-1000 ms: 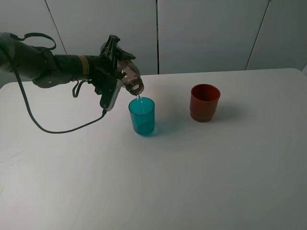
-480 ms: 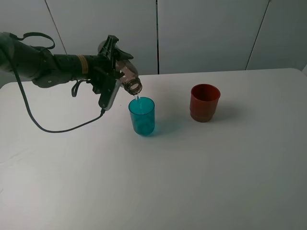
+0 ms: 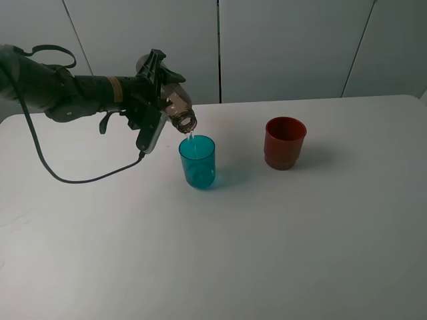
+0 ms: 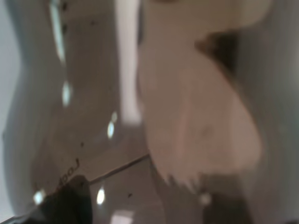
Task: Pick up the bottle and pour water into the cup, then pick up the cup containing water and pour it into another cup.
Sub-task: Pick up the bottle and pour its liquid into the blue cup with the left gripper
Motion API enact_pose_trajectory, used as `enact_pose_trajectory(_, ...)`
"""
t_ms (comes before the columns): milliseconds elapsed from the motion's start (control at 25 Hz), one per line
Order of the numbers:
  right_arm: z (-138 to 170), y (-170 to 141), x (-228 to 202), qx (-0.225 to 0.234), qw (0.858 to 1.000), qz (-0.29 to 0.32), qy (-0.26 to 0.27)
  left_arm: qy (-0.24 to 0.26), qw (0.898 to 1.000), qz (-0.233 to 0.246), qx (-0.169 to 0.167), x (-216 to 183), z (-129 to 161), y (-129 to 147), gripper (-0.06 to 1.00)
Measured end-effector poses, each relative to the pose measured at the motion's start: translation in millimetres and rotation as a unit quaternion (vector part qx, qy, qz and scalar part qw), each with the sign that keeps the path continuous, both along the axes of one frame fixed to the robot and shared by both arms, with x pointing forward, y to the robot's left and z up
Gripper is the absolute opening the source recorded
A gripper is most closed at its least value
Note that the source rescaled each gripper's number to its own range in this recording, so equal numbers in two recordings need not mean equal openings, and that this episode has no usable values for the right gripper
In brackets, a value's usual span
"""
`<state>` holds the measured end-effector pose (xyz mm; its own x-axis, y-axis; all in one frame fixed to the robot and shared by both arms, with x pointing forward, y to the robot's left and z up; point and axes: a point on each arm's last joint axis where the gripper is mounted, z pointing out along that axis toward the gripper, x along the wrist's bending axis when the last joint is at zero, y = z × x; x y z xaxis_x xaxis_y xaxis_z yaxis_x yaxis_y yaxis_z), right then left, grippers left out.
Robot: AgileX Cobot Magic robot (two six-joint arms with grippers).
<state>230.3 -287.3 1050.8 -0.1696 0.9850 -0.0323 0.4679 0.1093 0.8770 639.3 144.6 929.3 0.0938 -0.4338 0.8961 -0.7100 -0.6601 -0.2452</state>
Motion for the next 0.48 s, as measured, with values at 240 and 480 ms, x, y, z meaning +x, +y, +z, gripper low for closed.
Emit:
enact_pose_trajectory(240, 0.0, 0.0, 0.0, 0.000, 1.000, 0.000, 0.000, -0.003, 1.000, -0.002, 0.003, 0.0, 0.0, 0.0, 0.01)
enact_pose_trajectory(480, 0.0, 0.0, 0.0, 0.000, 1.000, 0.000, 0.000, -0.006, 1.000, -0.003, 0.006, 0.0, 0.0, 0.0, 0.01)
